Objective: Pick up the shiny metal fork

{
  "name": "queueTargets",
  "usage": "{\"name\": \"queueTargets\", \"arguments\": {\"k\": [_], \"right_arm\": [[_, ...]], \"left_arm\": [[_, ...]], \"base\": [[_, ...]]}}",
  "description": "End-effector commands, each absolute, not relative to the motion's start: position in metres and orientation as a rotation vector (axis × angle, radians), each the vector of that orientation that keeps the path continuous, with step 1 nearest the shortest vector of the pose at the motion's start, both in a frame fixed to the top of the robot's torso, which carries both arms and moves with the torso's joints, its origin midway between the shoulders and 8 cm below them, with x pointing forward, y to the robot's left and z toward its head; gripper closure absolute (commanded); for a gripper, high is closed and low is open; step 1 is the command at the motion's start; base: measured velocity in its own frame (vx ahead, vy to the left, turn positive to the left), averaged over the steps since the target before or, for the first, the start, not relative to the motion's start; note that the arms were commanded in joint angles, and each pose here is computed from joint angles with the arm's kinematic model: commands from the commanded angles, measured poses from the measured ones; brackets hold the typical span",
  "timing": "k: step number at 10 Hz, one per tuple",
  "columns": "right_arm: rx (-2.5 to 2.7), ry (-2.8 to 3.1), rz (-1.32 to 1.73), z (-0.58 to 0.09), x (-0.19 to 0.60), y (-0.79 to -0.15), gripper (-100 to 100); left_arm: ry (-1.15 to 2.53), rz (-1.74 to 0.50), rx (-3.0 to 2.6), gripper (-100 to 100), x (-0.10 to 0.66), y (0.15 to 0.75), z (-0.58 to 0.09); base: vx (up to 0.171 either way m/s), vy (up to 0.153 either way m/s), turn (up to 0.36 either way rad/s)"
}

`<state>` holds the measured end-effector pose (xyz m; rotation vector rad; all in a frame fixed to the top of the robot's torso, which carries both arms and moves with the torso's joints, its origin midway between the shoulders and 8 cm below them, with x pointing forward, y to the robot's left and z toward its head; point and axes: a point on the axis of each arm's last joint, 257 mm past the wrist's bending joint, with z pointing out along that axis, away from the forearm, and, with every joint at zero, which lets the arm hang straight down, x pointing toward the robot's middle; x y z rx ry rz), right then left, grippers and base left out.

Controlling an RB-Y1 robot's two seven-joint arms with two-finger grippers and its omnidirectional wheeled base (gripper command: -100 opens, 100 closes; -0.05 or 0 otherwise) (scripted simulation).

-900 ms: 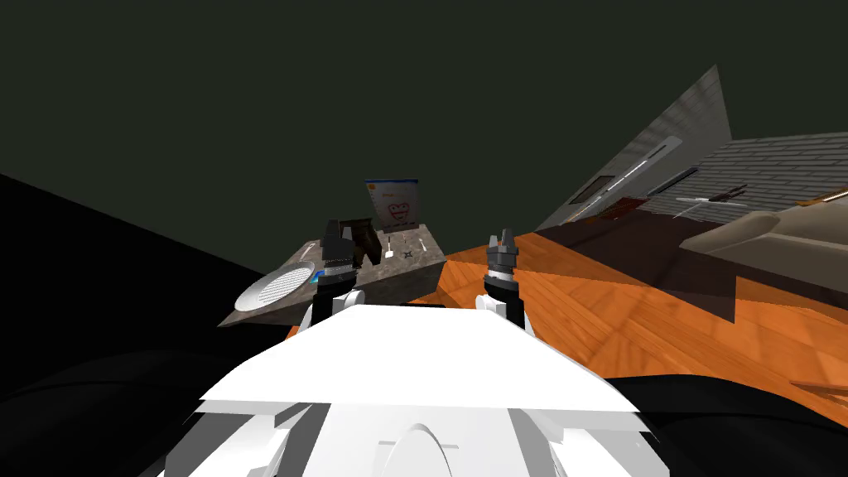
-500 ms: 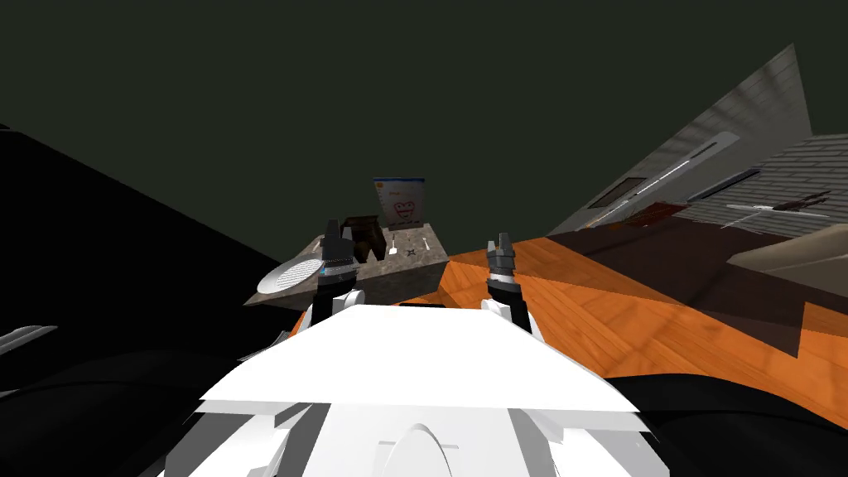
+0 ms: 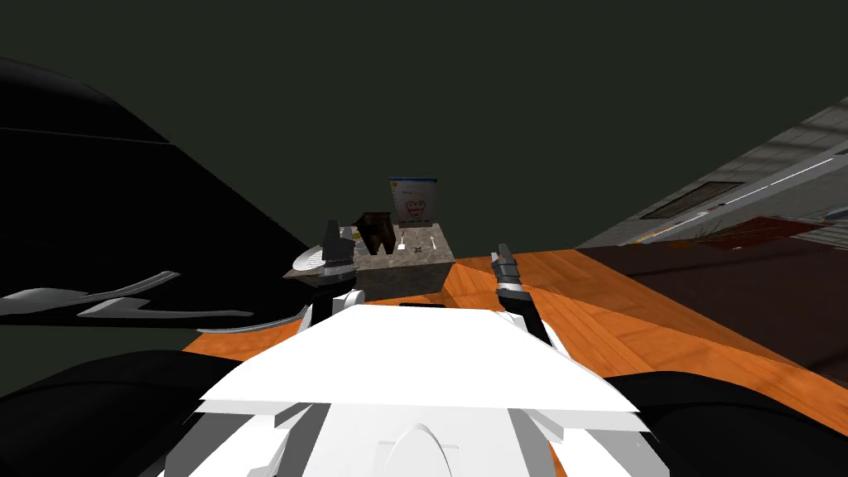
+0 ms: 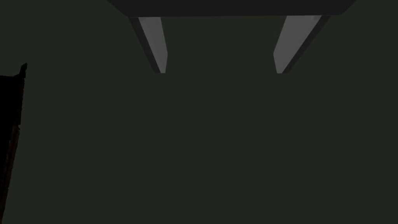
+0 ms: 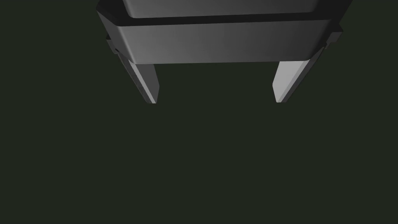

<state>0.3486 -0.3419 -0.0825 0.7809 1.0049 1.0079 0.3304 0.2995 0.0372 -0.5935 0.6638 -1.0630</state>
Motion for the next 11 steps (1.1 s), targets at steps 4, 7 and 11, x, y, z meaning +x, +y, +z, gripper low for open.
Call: {"name": "queueTargets", "arguments": {"k": [4, 7, 11], "right_arm": [[0.902, 1.213, 0.869, -0.154, 0.337, -0.395, -100], [0.918, 1.288, 0.819, -0.171, 0.332, -0.412, -100], [1.024, 1.449, 0.658, -0.222, 0.305, -0.471, -100]], "left_arm": [[0.664, -1.063, -0.593, 0, 0.330, 0.299, 0.037], [0.664, -1.063, -0.594, 0, 0.330, 0.300, 0.037], [0.664, -1.063, -0.594, 0, 0.330, 0.300, 0.037]], "base": [[-0.047, -0.021, 0.291], [-0.031, -0.001, 0.234], [-0.026, 0.023, 0.332]]}}
